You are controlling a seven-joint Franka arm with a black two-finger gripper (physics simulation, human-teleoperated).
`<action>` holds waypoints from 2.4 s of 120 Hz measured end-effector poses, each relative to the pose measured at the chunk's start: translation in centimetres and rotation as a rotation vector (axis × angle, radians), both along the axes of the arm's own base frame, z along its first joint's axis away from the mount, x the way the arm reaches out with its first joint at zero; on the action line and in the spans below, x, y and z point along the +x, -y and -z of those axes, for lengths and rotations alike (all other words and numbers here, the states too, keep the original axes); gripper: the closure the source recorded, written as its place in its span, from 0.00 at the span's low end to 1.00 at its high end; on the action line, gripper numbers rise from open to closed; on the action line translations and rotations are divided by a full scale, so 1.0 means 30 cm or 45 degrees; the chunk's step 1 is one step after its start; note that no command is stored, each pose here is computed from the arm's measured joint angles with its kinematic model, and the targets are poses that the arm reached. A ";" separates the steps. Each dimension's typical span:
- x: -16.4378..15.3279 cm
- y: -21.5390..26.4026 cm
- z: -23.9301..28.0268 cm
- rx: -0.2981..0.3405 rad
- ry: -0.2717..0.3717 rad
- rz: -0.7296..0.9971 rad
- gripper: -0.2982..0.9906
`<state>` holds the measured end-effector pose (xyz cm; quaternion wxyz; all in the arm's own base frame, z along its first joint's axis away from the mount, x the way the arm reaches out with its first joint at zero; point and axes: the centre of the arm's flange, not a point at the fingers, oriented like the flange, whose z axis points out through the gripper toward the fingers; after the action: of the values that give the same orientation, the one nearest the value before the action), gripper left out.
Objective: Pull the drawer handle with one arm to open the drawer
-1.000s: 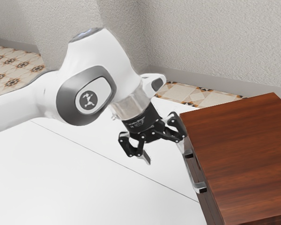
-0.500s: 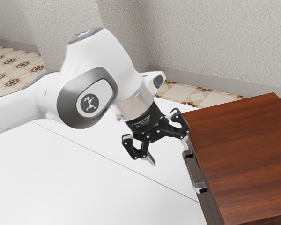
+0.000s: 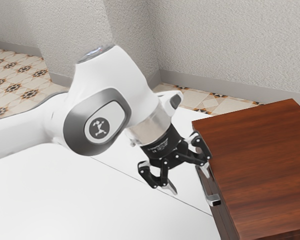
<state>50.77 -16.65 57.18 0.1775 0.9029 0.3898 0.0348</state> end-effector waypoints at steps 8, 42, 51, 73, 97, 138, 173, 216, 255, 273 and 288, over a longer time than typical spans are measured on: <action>0.001 0.002 0.006 -0.001 0.002 0.000 0.35; -0.013 -0.006 0.043 0.015 -0.011 0.011 0.40; -0.015 -0.011 0.049 0.018 -0.014 0.013 0.43; -0.018 -0.018 0.049 0.022 -0.014 0.021 0.48; -0.069 -0.038 0.041 0.043 -0.009 0.015 0.50; -0.194 -0.077 0.031 0.062 -0.007 -0.014 0.51; -0.265 -0.152 0.016 0.054 -0.024 -0.064 0.51; -0.327 -0.220 0.012 0.051 -0.060 -0.109 0.51; -0.388 -0.271 -0.001 0.051 -0.083 -0.145 0.50; -0.411 -0.289 -0.010 0.046 -0.098 -0.152 0.50; -0.416 -0.298 -0.004 0.046 -0.119 -0.154 0.50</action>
<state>38.29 -7.70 57.30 0.1406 0.8814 0.4509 0.0103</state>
